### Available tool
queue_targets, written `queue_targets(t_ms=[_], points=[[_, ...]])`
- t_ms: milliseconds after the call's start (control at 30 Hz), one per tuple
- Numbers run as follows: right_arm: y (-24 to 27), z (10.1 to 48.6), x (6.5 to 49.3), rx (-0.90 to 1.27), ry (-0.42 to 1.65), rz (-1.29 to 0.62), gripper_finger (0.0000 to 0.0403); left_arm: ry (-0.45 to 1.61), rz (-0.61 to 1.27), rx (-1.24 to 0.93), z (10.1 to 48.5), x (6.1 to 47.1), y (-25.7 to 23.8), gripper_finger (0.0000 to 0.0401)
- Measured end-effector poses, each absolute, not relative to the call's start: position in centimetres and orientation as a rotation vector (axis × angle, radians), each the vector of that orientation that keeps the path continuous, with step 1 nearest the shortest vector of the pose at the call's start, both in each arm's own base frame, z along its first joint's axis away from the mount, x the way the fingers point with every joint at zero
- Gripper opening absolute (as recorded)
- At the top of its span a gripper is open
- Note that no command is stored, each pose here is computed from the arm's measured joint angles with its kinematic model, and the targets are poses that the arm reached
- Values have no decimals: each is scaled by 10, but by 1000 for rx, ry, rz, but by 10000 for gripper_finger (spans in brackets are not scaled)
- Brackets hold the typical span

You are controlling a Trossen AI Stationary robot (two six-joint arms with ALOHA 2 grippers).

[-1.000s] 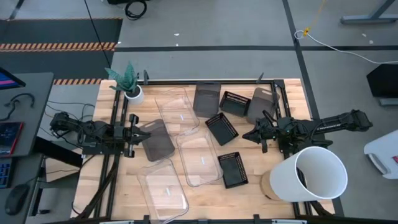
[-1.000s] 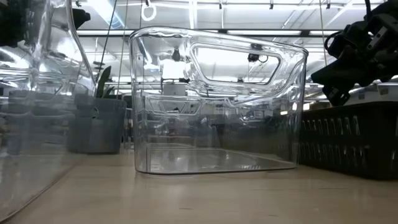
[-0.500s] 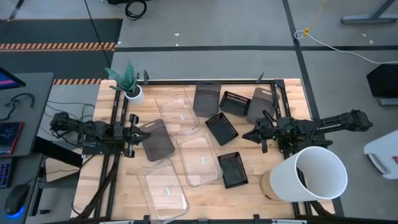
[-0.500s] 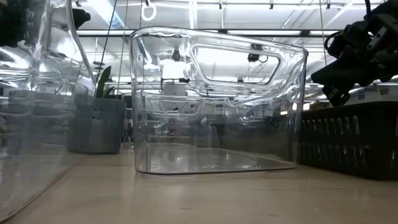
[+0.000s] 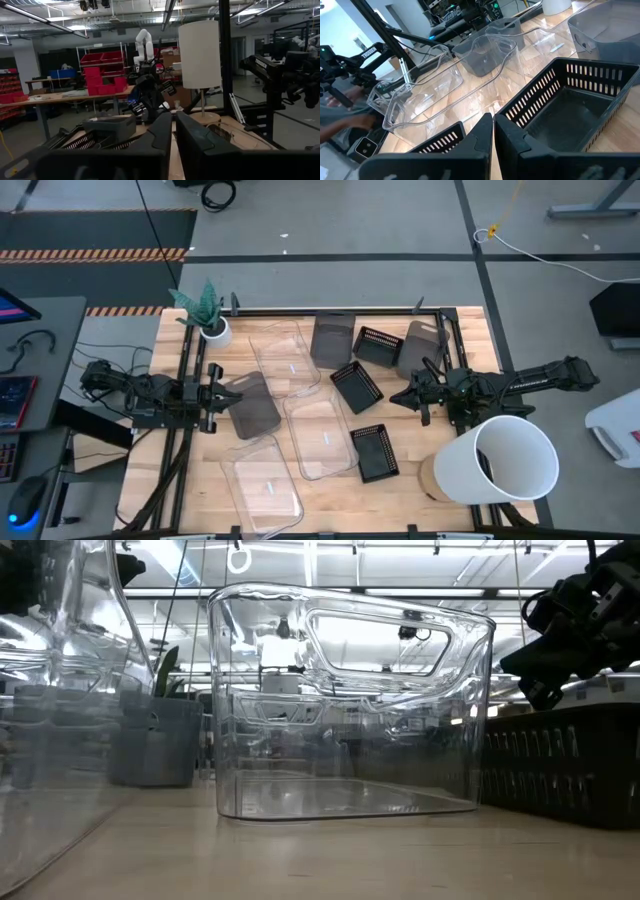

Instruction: Stack baskets by color

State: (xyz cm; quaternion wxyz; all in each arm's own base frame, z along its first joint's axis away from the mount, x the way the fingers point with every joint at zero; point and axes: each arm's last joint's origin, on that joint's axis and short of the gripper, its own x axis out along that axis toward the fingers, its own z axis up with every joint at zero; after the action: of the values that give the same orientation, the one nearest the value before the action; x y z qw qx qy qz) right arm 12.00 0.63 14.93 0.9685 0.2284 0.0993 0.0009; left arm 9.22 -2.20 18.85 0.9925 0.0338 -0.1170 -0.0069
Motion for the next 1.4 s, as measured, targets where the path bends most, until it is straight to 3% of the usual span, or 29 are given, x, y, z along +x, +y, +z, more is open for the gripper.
queue_targets(t_ms=[467, 700, 833, 1133, 1400], points=[[6, 149, 120, 462, 200, 2, 23, -235, -18, 38, 189, 92, -22, 35], [6, 149, 120, 462, 201, 2, 23, -213, -98, -478, 188, 92, -23, 31], [6, 149, 120, 462, 201, 2, 23, -149, -242, -590, 186, 92, -27, 25], [6, 149, 120, 462, 201, 2, 23, -41, -567, -611, 185, 89, -36, 29], [6, 149, 120, 462, 200, 2, 23, -54, -614, -515, 185, 88, -38, 12]])
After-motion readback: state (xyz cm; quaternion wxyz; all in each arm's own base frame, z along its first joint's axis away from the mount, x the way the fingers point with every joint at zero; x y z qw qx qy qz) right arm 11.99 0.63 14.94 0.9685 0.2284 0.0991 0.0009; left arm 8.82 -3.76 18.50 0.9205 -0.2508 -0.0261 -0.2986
